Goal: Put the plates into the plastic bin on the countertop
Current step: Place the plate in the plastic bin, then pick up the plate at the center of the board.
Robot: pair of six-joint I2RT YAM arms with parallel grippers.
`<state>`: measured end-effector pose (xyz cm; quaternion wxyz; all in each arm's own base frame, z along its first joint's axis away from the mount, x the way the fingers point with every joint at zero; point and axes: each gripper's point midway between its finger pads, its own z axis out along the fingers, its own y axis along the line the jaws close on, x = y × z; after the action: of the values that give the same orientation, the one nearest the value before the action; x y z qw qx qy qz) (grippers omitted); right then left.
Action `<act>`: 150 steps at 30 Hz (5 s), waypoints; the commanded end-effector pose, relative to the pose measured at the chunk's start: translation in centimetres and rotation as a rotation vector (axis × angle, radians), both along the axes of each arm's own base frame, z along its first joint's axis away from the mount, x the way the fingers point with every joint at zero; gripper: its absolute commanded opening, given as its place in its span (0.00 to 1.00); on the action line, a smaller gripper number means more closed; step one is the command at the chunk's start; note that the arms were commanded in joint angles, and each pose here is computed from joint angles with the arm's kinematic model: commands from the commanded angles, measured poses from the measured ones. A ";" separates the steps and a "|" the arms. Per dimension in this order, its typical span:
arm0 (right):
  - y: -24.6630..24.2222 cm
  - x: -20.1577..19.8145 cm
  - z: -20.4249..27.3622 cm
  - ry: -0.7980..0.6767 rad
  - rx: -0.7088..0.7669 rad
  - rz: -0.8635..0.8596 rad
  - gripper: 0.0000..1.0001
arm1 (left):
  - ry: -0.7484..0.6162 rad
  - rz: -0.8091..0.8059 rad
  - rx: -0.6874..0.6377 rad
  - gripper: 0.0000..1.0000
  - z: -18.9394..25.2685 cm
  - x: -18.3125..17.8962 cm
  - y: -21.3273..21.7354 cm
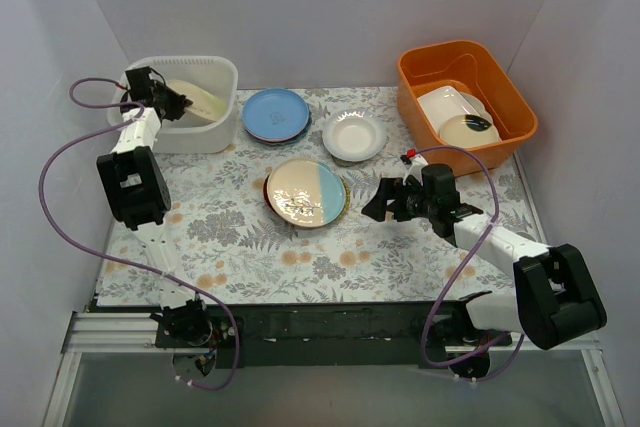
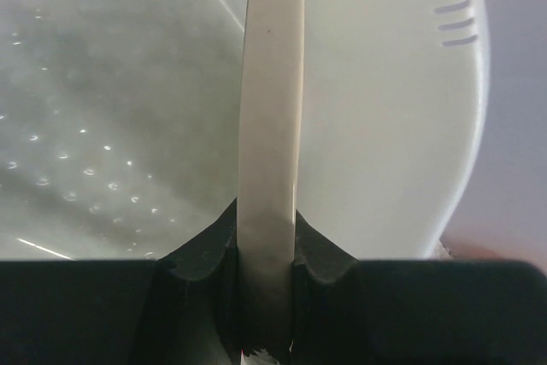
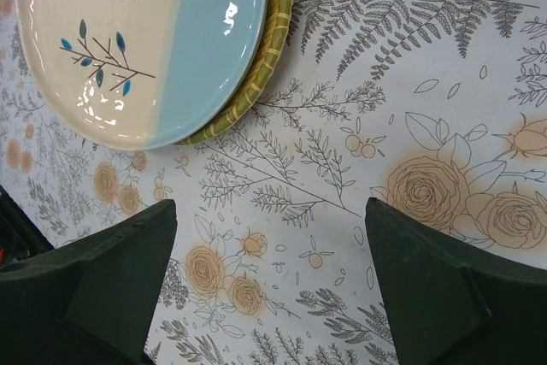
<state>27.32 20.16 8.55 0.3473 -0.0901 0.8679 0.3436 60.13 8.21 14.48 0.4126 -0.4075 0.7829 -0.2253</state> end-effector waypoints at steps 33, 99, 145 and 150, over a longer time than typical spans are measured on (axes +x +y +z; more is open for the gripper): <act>0.6 0.4 3.0 -0.079 0.045 0.012 0.98 | 0.042 0.029 0.134 0.48 1.6 1.0 2.4; 1.2 -0.7 1.8 -0.054 0.071 0.071 0.98 | 0.113 0.025 0.512 0.98 11.9 -5.6 1.4; 1.1 -0.5 0.6 -0.012 0.052 0.054 0.98 | -0.083 -0.744 0.028 0.90 6.0 -26.7 -25.3; 0.5 -1.2 0.2 0.001 0.027 0.036 0.98 | -0.058 -0.740 0.054 0.89 4.8 -25.9 -25.4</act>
<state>26.22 21.01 8.12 0.3286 -0.0985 0.8623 0.3724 32.82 -17.00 18.03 0.3043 -0.0868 0.8831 -0.3466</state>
